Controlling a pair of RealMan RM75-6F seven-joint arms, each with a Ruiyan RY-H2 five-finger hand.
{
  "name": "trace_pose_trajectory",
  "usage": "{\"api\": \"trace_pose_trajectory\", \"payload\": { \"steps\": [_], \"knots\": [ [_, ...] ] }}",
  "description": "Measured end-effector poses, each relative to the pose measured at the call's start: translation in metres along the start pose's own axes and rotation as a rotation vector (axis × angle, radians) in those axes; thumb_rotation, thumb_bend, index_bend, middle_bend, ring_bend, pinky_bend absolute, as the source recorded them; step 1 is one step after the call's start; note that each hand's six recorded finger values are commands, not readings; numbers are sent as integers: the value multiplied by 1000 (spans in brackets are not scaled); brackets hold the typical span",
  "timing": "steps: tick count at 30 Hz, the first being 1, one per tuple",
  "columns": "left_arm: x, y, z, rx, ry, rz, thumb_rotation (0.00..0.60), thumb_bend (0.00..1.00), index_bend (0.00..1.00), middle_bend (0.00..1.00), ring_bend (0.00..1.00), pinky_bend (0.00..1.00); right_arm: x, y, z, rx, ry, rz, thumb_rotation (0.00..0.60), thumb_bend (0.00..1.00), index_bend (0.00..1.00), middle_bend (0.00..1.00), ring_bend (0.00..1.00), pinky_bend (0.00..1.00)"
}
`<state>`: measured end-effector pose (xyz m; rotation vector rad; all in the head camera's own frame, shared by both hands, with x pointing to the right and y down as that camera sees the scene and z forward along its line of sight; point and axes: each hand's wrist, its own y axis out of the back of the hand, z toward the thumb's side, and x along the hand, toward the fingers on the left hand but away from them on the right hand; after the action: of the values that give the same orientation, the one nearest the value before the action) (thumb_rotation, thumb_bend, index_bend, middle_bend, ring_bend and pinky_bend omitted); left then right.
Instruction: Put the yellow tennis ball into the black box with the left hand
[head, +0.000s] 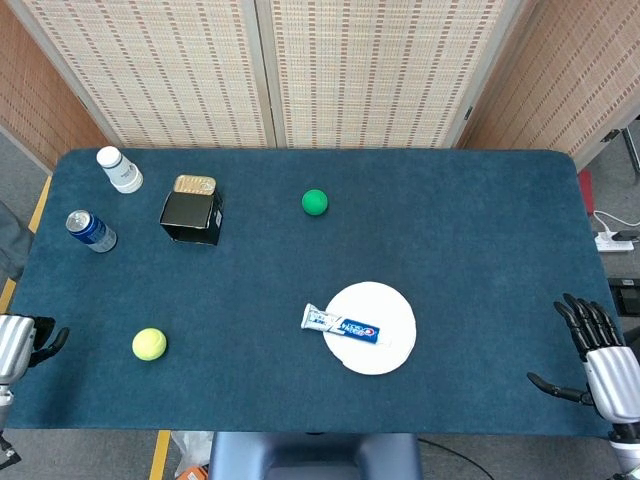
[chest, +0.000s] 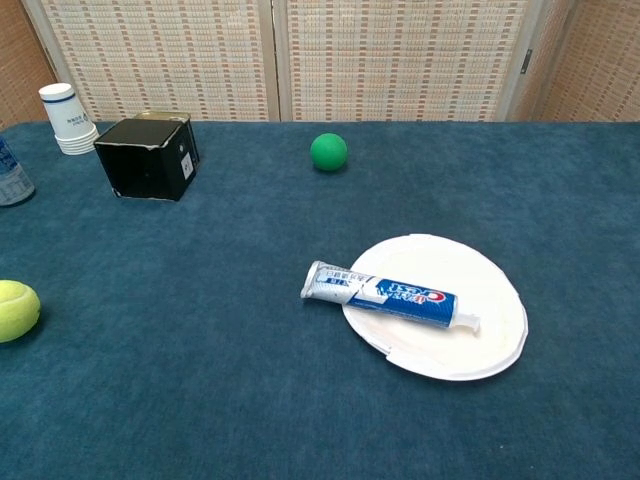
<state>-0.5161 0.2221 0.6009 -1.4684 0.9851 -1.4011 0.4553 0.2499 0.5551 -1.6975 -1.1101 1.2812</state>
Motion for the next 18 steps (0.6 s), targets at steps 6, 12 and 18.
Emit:
{"api": "trace_pose_trajectory", "payload": {
  "steps": [6, 12, 18],
  "knots": [
    [-39, -34, -7, -21, 68, -43, 600, 647, 1000, 1000, 1000, 1000, 1, 1, -2, -3, 1, 1, 600, 0, 32, 0, 0, 0],
    [-74, -62, -9, -51, 82, -41, 600, 663, 1000, 1000, 1000, 1000, 1, -2, 0, 5, 8, 14, 600, 0, 31, 0, 0, 0],
    [-98, -89, 17, -141, 41, -53, 600, 664, 1000, 1000, 1000, 1000, 1, -5, 3, 12, 16, 29, 600, 0, 31, 0, 0, 0]
  ]
}}
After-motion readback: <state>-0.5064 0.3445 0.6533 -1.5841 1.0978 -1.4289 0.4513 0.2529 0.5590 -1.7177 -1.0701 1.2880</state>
